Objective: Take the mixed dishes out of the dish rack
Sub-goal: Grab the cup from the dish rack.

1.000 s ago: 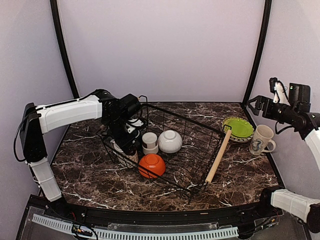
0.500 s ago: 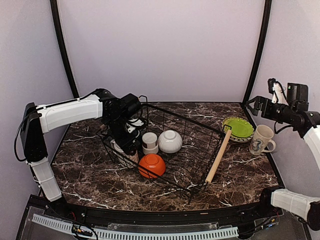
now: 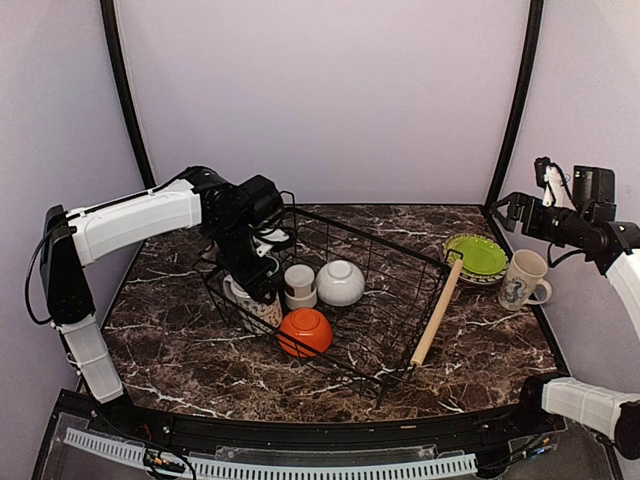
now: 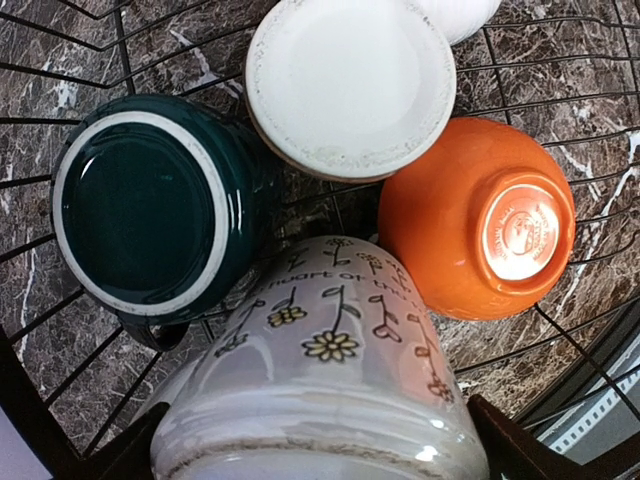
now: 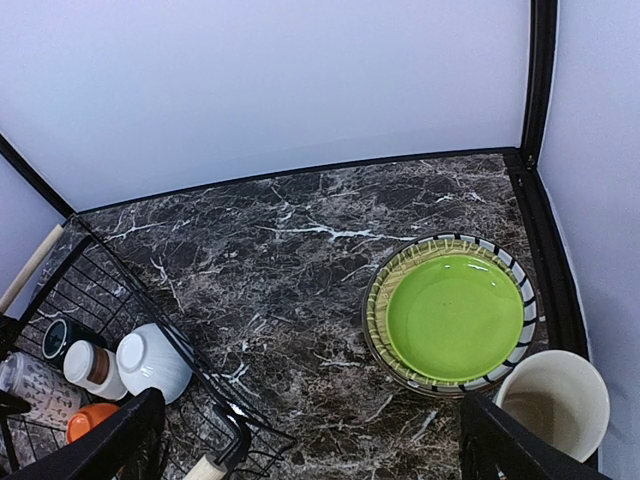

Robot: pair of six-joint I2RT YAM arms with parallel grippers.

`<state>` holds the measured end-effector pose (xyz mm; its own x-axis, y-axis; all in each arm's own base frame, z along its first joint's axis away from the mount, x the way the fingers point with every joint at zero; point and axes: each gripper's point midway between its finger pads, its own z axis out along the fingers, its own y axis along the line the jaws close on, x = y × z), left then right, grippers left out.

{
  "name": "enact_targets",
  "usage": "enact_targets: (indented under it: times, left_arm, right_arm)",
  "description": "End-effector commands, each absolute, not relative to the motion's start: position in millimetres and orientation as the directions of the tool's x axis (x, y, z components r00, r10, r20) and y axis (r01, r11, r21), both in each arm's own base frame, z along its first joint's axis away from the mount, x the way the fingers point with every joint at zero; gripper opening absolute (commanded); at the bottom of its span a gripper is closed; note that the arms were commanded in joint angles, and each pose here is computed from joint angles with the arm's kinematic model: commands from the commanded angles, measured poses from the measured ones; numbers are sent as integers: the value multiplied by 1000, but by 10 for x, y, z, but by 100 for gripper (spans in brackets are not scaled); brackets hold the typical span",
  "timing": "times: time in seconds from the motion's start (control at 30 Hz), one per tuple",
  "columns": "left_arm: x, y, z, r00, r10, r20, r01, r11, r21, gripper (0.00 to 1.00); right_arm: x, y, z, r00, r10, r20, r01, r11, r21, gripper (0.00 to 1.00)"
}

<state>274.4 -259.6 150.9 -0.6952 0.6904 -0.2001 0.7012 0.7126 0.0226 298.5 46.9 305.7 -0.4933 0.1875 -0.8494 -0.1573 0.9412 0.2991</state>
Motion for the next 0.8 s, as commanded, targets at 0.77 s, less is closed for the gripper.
enact_targets:
  times: [0.77]
  left_arm:
    - [2715, -3111, 2480, -620, 590, -518, 758, 621, -199, 1]
  right_arm:
    - [3078, 1287, 3164, -534, 188, -825, -353, 836, 419, 99]
